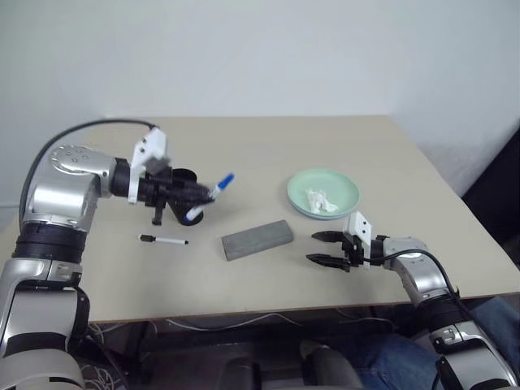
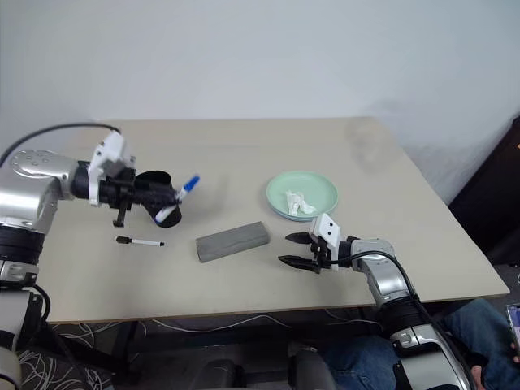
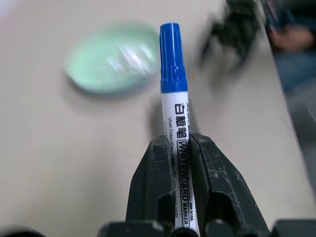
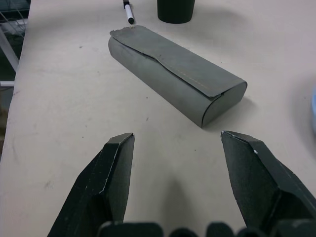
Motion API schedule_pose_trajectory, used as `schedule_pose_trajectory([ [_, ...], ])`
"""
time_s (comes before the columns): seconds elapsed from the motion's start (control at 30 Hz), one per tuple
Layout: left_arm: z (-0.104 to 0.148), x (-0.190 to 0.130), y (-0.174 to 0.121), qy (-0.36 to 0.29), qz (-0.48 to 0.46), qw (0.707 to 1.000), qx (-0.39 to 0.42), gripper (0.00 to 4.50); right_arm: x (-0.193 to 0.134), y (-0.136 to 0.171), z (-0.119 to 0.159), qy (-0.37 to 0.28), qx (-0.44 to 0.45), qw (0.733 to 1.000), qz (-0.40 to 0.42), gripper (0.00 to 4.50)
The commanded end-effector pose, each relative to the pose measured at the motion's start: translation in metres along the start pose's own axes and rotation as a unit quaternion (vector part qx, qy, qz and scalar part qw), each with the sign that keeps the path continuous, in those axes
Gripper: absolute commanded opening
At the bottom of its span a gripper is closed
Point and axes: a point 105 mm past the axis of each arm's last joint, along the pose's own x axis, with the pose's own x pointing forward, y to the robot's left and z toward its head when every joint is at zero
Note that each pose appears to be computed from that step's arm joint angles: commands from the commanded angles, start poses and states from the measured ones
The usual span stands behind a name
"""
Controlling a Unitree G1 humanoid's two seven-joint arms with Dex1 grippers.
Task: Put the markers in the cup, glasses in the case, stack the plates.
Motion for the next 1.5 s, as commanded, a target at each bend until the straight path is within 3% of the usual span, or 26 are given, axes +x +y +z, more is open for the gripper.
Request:
schedule_pose_trajectory([
  [0.03, 0.035, -0.012, 0.022, -0.093, 0.1, 0.991, 0.016, 0.08, -0.001, -0.003, 0.015, -0.016, -0.027, 1.0, 0.001, 3.05],
  [0.33, 0.027, -0.039, 0.062, -0.17, 0.286, 0.943, 0.005, 0.08, -0.001, -0.003, 0.016, -0.015, -0.028, 0.999, 0.004, 3.05],
  [0.53, 0.002, -0.046, 0.075, -0.169, 0.365, 0.916, -0.003, 0.08, 0.0, -0.004, 0.017, -0.014, -0.029, 0.999, 0.005, 3.05],
  [1.0, -0.038, -0.032, 0.074, -0.146, 0.374, 0.915, -0.041, 0.08, -0.003, -0.005, 0.024, -0.026, -0.03, 0.999, 0.005, 3.05],
  [1.27, -0.05, -0.027, 0.074, -0.131, 0.377, 0.916, -0.045, 0.08, -0.011, -0.012, 0.071, -0.121, -0.012, 0.993, -0.009, 3.05],
  [1.5, -0.059, -0.023, 0.076, -0.132, 0.384, 0.912, -0.056, 0.08, -0.015, -0.015, 0.09, -0.15, -0.012, 0.989, -0.013, 3.05],
])
